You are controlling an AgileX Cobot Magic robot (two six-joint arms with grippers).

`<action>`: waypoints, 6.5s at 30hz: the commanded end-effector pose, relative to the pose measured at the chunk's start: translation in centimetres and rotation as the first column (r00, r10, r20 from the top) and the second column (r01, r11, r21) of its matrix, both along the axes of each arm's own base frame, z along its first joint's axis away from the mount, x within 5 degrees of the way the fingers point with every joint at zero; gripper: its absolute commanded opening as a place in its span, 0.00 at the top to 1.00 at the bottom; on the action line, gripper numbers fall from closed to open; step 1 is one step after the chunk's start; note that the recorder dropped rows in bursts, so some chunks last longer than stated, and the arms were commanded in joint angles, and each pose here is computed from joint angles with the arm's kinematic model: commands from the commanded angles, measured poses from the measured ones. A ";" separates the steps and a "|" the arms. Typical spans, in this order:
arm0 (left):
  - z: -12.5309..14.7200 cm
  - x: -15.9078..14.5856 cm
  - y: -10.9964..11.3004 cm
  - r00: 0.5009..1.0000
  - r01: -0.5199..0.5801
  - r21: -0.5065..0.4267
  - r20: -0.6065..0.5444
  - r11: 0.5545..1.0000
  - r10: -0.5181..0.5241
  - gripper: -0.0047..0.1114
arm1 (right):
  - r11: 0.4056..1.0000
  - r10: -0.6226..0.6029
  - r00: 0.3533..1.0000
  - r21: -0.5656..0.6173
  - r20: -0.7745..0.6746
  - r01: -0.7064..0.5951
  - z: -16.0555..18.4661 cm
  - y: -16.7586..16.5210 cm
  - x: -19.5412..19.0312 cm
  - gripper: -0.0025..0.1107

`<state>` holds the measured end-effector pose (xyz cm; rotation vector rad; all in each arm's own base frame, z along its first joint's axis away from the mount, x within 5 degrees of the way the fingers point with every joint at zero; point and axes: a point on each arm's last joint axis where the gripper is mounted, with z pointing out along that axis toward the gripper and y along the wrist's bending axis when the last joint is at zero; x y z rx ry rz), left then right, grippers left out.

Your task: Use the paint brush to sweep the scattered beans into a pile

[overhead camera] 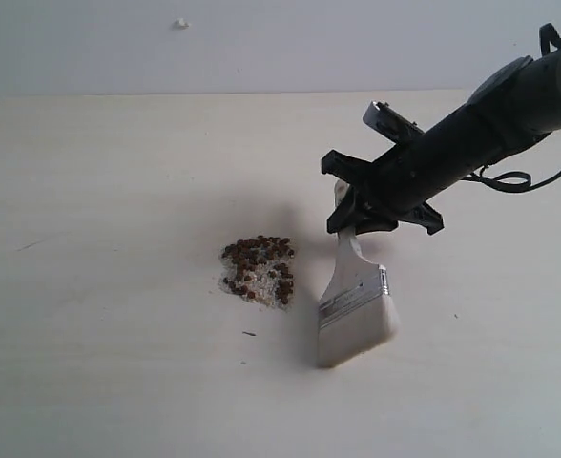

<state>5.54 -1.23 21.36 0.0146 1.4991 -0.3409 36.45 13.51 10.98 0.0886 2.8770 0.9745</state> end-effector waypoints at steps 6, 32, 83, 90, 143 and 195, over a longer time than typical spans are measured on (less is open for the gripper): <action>-0.1 0.0 0.0 1.000 0.004 -0.006 -0.001 1.000 -0.004 0.96 | 0.998 -0.008 0.997 -0.066 0.076 0.013 -0.2 -0.6 0.6 0.68; -0.1 0.0 0.0 1.000 0.004 -0.006 -0.001 1.000 -0.004 0.96 | 0.942 -0.143 0.770 -0.152 0.622 0.298 14.1 -4.5 -2.7 0.98; -0.1 0.0 0.0 1.000 0.004 -0.006 -0.001 1.000 -0.004 0.96 | 0.871 -0.118 0.381 -0.089 0.917 0.484 15.1 -10.7 -20.9 0.98; -0.1 0.0 0.0 1.000 0.004 -0.006 -0.001 1.000 -0.004 0.96 | 0.869 -0.138 0.242 0.000 0.960 0.494 15.2 -11.7 -24.8 0.98; -0.1 0.0 0.0 1.000 0.004 -0.006 -0.001 1.000 -0.004 0.96 | 0.760 -0.124 0.367 -0.149 0.922 0.632 7.5 -14.0 -31.2 0.98; -0.1 0.0 0.0 1.000 0.004 -0.006 -0.001 1.000 -0.004 0.96 | 0.760 -0.122 0.367 -0.151 0.922 0.632 7.5 -14.0 -31.2 0.98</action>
